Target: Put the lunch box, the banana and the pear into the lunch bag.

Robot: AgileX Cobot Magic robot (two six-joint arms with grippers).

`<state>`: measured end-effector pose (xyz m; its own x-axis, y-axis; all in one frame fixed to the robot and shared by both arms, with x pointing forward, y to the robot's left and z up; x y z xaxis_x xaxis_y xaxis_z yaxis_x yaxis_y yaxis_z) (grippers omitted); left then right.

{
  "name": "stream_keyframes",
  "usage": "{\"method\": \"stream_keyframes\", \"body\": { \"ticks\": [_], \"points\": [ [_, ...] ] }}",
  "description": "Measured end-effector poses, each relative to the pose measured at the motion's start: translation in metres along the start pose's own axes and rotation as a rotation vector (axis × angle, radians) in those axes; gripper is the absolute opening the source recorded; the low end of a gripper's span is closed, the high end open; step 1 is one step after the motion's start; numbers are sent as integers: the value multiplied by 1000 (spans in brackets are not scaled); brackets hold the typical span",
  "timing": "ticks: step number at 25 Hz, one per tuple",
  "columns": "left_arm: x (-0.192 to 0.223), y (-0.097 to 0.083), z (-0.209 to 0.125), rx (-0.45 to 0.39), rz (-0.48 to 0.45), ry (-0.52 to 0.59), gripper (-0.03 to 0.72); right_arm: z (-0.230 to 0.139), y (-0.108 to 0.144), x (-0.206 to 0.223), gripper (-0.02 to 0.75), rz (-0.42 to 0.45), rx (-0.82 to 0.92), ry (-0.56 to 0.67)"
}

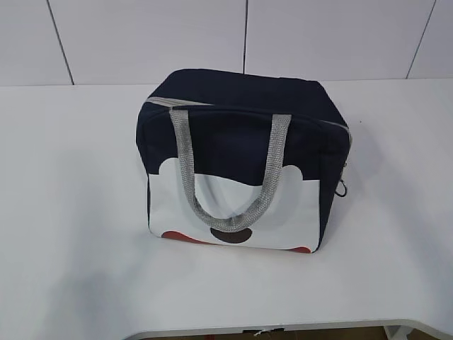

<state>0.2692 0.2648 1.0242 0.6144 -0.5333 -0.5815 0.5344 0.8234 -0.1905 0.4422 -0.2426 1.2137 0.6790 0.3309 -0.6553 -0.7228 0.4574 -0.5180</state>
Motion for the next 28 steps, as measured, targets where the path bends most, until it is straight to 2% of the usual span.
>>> {"method": "stream_keyframes", "body": {
  "ticks": [9,18,28],
  "points": [
    [-2,3,-2,11,10,-52,451,0,0,0,283,0,-1,0],
    [-7,3,-4,14,3,-94,375,2,1,0,283,8,7,-14],
    [-7,1,-4,11,-6,-93,362,5,3,-1,283,14,11,-33]
  ]
}}
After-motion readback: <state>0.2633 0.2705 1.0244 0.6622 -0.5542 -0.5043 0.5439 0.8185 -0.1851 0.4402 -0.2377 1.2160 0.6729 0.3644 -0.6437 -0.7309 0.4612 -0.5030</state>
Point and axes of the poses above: a point on each arm's last joint axis where the gripper is mounted, x pointing out along that axis toward the gripper, y along the wrist's bending axis when the last joint is at zero, z = x × y, the point moved 5 cm from there along x, pointing out along that axis toward the gripper, and after that the axes turned 12 degrees about -x, right-handed, at the moved point
